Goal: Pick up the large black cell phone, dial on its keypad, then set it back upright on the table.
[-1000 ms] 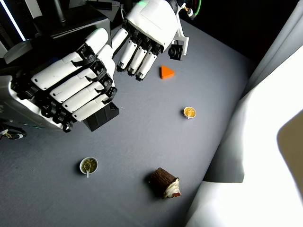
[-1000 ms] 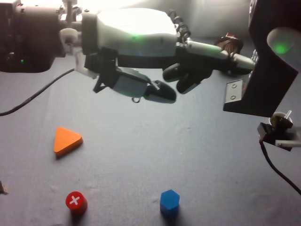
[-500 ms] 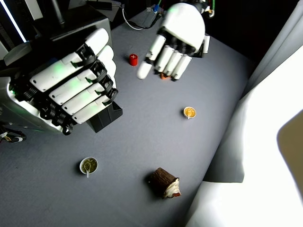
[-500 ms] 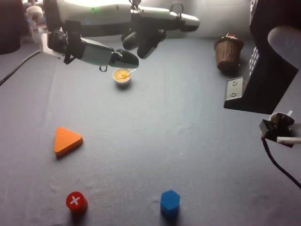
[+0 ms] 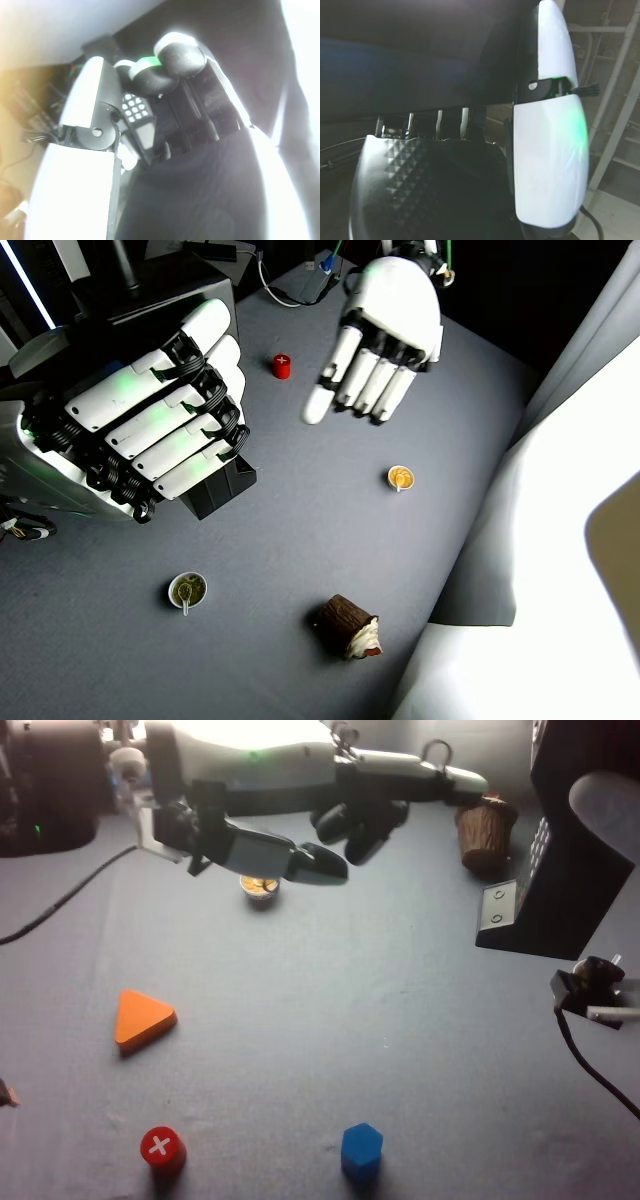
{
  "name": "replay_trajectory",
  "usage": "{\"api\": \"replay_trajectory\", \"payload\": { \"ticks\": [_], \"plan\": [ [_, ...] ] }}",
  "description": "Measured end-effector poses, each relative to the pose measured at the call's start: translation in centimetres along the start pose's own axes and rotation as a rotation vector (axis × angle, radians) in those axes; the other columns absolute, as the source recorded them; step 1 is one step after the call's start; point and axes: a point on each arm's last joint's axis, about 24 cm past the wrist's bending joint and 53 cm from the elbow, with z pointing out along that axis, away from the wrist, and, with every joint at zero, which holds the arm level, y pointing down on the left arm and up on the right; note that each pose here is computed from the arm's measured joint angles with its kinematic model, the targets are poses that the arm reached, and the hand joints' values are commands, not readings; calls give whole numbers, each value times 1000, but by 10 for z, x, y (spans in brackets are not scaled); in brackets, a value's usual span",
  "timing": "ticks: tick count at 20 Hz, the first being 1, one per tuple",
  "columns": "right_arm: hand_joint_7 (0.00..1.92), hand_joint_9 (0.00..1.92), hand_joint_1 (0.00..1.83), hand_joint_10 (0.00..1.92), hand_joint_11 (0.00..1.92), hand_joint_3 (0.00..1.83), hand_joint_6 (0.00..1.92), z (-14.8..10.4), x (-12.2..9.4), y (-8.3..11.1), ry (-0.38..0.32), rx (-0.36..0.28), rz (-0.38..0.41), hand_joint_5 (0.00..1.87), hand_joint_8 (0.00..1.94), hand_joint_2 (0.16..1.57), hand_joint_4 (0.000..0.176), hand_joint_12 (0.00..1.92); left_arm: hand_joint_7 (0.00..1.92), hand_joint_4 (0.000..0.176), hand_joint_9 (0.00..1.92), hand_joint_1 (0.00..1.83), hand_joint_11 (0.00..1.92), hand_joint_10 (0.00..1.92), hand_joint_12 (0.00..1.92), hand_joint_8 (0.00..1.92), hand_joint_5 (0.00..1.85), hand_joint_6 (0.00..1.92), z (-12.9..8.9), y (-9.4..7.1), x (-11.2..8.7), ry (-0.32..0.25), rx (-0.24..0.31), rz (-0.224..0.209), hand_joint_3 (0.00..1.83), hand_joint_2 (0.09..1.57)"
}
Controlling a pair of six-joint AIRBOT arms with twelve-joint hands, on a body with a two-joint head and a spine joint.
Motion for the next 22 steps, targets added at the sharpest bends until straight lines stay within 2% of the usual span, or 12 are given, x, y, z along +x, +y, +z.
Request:
{"api": "replay_trajectory", "payload": {
  "ticks": [2, 4, 6, 9, 11, 13, 15, 17, 18, 19, 20, 22],
  "plan": [
    [888, 862, 1485, 1239, 831, 1, 730, 0, 0, 0, 0, 0, 0, 991, 1024, 1120, 0, 1629, 662, 57, 779, 1309, 730, 1921, 1921, 1571, 72, 1, 6, -7, 7, 12, 15, -5, 17, 1266],
    [889, 866, 1486, 1231, 844, 0, 753, 0, 0, 0, 0, 1, -1, 978, 1018, 1119, 0, 1614, 661, 46, 803, 1307, 760, 1921, 1921, 1574, 63, 0, 15, -21, 12, 12, 46, -23, 18, 1267],
    [899, 878, 1486, 1206, 858, 0, 749, 0, -1, 1, -5, -3, -2, 986, 1007, 1114, 0, 1589, 678, 52, 777, 1312, 722, 1921, 1921, 1550, 94, 7, 20, -31, 19, 23, 69, -34, 14, 1258],
    [919, 900, 1487, 1172, 837, 0, 738, 0, -7, 3, -29, -13, -6, 1000, 975, 1108, 0, 1605, 658, 59, 776, 1307, 714, 1921, 1921, 1579, 72, 3, 25, -35, 24, 28, 68, -45, 19, 1269],
    [919, 881, 1486, 1200, 834, 1, 770, 0, -7, 4, -28, -14, -6, 985, 969, 1113, 0, 1613, 671, 53, 765, 1310, 712, 1921, 1921, 1560, 87, 5, 25, -35, 23, 28, 68, -49, 16, 1261],
    [907, 876, 1486, 1208, 840, 0, 737, 0, -4, 3, -19, -12, -3, 1005, 980, 1113, 0, 1608, 681, 48, 778, 1314, 737, 1921, 1921, 1543, 82, 1, 20, -33, 21, 31, 77, -52, 13, 1255],
    [888, 857, 1485, 1233, 835, 1, 752, -1, 3, 0, 7, 1, 3, 994, 1015, 1119, 0, 1616, 686, 54, 757, 1314, 729, 1921, 1921, 1532, 88, 2, 10, -32, 14, 34, 101, -50, 12, 1253],
    [896, 862, 1485, 1237, 833, 0, 751, -1, 4, -1, 11, 2, 2, 989, 1003, 1119, 0, 1624, 702, 47, 790, 1319, 744, 1921, 1921, 1514, 110, 6, -2, -28, 7, 32, 105, -47, 9, 1246],
    [883, 862, 1393, 1361, 812, 4, 842, 0, 2, 0, 10, 0, -2, 969, 1073, 1133, 0, 1414, 685, 49, 773, 1315, 726, 1921, 1921, 1538, 106, 2, -10, -26, 4, 33, 109, -48, 13, 1254],
    [885, 866, 1466, 1262, 834, 1, 763, 0, -2, 1, -7, -4, -4, 984, 1030, 1122, 0, 1577, 653, 54, 750, 1306, 707, 1921, 1921, 1582, 90, 5, -19, -24, 2, 38, 110, -57, 20, 1271],
    [888, 870, 1482, 1237, 837, 0, 758, 0, -5, 1, -16, -7, -6, 987, 1006, 1119, 0, 1610, 640, 48, 744, 1302, 714, 1921, 1921, 1603, 73, 2, -23, -24, 1, 43, 111, -63, 23, 1278],
    [891, 876, 1486, 1223, 848, 0, 719, 1, -11, 1, -33, -13, -13, 998, 1011, 1116, 0, 1607, 658, 41, 767, 1306, 730, 1921, 1921, 1577, 86, 5, -31, -27, 4, 62, 127, -119, 19, 1268]
  ]
}}
